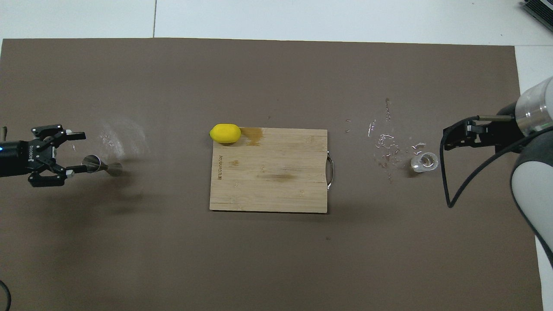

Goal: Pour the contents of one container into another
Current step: 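Close the left gripper around the small steel cup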

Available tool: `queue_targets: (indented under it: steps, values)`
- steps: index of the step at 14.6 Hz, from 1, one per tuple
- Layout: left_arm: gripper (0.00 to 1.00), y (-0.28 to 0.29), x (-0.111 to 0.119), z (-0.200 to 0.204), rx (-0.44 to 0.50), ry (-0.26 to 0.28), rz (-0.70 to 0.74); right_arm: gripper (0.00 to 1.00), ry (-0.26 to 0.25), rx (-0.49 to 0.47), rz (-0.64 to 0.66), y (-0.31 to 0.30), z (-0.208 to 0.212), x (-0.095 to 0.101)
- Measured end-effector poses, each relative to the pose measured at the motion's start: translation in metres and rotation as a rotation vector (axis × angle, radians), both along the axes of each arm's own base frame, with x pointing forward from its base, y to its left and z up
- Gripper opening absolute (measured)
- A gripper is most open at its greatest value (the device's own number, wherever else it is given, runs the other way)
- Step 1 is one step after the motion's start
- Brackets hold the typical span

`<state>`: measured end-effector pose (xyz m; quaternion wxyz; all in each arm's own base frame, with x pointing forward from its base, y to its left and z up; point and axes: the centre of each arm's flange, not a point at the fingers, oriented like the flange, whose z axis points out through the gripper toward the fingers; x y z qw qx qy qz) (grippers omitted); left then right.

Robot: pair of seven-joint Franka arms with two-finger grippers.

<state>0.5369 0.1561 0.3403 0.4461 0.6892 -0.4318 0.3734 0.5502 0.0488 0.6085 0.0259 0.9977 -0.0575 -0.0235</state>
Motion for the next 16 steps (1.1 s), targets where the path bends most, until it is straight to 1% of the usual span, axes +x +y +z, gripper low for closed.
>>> queue_targets:
  steps: [2,3,5,7,9,12,16]
  values:
    - [1.00,0.001,-0.002,-0.012,-0.092,-0.052,-0.010,1.00,0.000,0.000,0.000,0.000,0.000,0.000]
    - [1.00,0.001,-0.001,-0.024,-0.116,-0.084,-0.015,1.00,0.000,0.000,0.000,0.000,0.000,0.000]
    - [1.00,-0.002,-0.002,-0.045,-0.148,-0.130,-0.035,1.00,0.000,0.000,0.000,0.000,0.000,0.000]
    - [1.00,-0.005,-0.003,-0.057,-0.178,-0.182,-0.067,1.00,0.000,0.000,0.000,0.000,0.000,0.000]
    - [1.00,-0.007,-0.004,-0.064,-0.200,-0.197,-0.081,1.00,0.000,0.000,0.000,0.000,0.000,0.000]
    - [1.00,0.001,-0.009,-0.071,-0.214,-0.193,-0.073,1.00,0.000,0.000,0.000,0.000,0.000,0.000]
    - [1.00,0.022,-0.018,-0.076,-0.208,-0.185,-0.049,1.00,0.000,0.000,0.000,0.000,0.000,0.000]
